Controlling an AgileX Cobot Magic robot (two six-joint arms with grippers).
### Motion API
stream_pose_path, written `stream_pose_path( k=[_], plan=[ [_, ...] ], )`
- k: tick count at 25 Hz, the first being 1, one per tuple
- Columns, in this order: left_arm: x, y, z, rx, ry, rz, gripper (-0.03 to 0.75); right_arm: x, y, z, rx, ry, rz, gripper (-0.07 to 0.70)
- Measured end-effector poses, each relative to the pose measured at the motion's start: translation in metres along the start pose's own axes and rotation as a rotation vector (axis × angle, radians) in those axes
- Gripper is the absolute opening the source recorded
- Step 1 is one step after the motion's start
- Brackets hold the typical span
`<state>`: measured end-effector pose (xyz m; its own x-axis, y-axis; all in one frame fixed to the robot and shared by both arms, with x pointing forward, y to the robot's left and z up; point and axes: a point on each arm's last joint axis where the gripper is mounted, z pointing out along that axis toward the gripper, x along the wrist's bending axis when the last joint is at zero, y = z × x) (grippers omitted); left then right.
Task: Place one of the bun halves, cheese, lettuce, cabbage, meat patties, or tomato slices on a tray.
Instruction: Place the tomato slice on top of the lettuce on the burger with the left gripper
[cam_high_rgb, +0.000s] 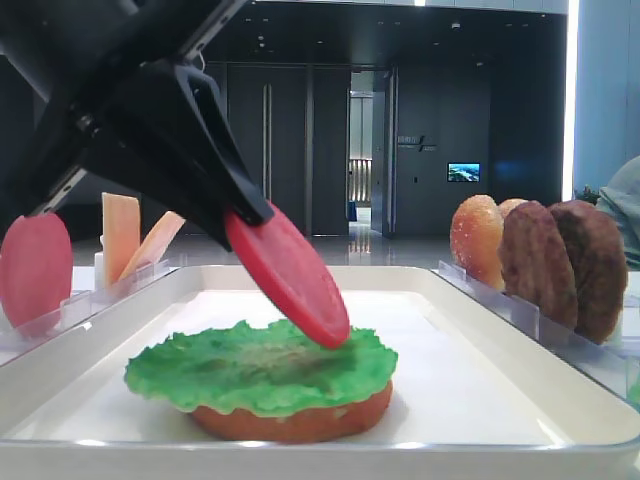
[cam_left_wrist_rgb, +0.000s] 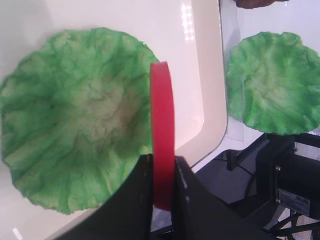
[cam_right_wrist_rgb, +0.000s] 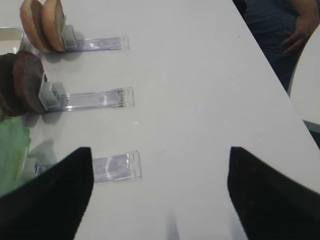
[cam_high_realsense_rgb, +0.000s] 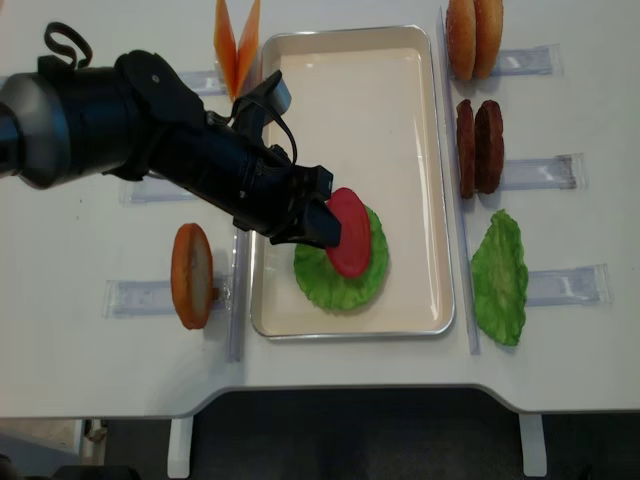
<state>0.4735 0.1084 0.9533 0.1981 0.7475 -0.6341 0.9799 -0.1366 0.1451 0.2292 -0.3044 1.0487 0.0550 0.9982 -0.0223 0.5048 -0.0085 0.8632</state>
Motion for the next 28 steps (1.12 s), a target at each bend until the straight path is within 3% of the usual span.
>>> stream_pose_path(
  k=[28],
  plan=[
    [0.0058,0.001,0.0107,0.022,-0.007,-0.02,0.064,0.0,0.0,0.0,0.0,0.0,0.0,0.537]
  ],
)
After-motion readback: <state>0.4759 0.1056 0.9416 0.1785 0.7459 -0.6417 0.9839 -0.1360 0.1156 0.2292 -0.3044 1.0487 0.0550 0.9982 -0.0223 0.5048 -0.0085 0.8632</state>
